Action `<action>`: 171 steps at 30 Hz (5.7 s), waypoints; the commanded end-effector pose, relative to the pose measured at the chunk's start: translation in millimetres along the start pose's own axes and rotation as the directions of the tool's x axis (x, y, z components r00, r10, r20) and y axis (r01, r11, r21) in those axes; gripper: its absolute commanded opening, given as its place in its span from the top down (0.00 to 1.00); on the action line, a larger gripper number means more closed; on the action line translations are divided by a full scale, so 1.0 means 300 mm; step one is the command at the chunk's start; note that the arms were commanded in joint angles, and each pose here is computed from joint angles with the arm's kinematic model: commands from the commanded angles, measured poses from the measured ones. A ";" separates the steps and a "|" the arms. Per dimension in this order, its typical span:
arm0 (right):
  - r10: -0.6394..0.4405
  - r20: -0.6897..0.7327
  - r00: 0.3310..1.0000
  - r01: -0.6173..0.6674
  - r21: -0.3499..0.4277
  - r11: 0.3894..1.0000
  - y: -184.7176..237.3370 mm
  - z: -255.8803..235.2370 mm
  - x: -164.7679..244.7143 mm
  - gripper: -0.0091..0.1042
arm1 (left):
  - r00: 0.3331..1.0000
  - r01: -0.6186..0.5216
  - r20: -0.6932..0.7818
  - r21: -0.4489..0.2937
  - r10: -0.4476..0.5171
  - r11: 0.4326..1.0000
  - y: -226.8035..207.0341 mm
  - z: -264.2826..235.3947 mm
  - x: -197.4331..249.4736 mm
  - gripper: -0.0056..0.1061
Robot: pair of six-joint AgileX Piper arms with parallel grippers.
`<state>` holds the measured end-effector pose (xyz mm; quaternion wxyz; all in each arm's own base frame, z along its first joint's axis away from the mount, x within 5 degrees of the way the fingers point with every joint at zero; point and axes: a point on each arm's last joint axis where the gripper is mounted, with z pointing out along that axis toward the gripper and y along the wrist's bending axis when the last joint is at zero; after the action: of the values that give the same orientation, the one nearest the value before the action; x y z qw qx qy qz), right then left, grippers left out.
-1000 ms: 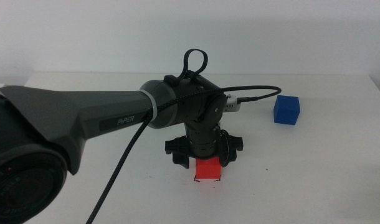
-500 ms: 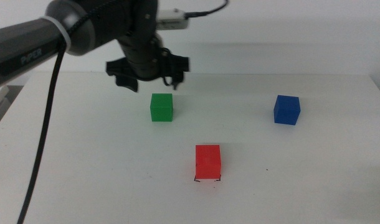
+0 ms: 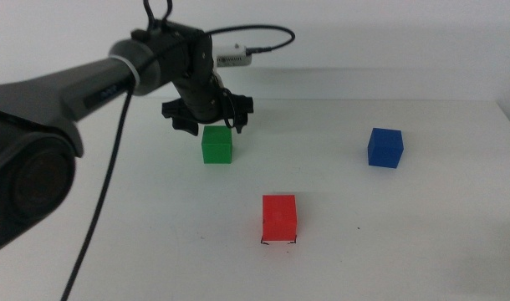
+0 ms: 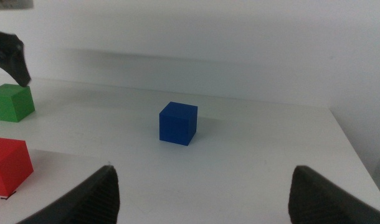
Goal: Stack red cubes first, then green, then blue cubes in a specific spot.
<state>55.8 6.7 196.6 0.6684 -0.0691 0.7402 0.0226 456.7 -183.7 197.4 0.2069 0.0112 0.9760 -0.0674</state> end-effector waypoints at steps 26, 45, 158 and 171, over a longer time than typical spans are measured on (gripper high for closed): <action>-0.012 0.006 1.000 0.012 0.009 1.000 -0.002 0.000 0.001 0.10 | 1.000 0.025 0.012 -0.027 -0.025 0.999 -0.262 -0.377 0.258 0.96; -0.012 0.006 1.000 0.012 0.009 1.000 -0.002 0.000 0.001 0.10 | 0.996 0.083 -0.040 0.037 -0.081 0.996 -0.370 -0.253 0.457 0.94; 0.197 -0.857 0.476 -0.108 0.166 0.980 0.097 1.081 -0.391 0.10 | 0.703 -0.544 0.639 0.202 0.312 0.814 0.188 -1.240 0.809 0.11; 0.225 -0.882 0.414 -0.057 0.222 0.973 0.138 1.365 -0.163 0.10 | 0.703 -0.544 0.639 0.202 0.312 0.814 0.188 -1.240 0.809 0.11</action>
<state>453.7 105.2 201.4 0.1544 0.0416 0.9870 -0.0156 88.3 -78.9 427.4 0.4906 0.2631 0.8067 -0.1982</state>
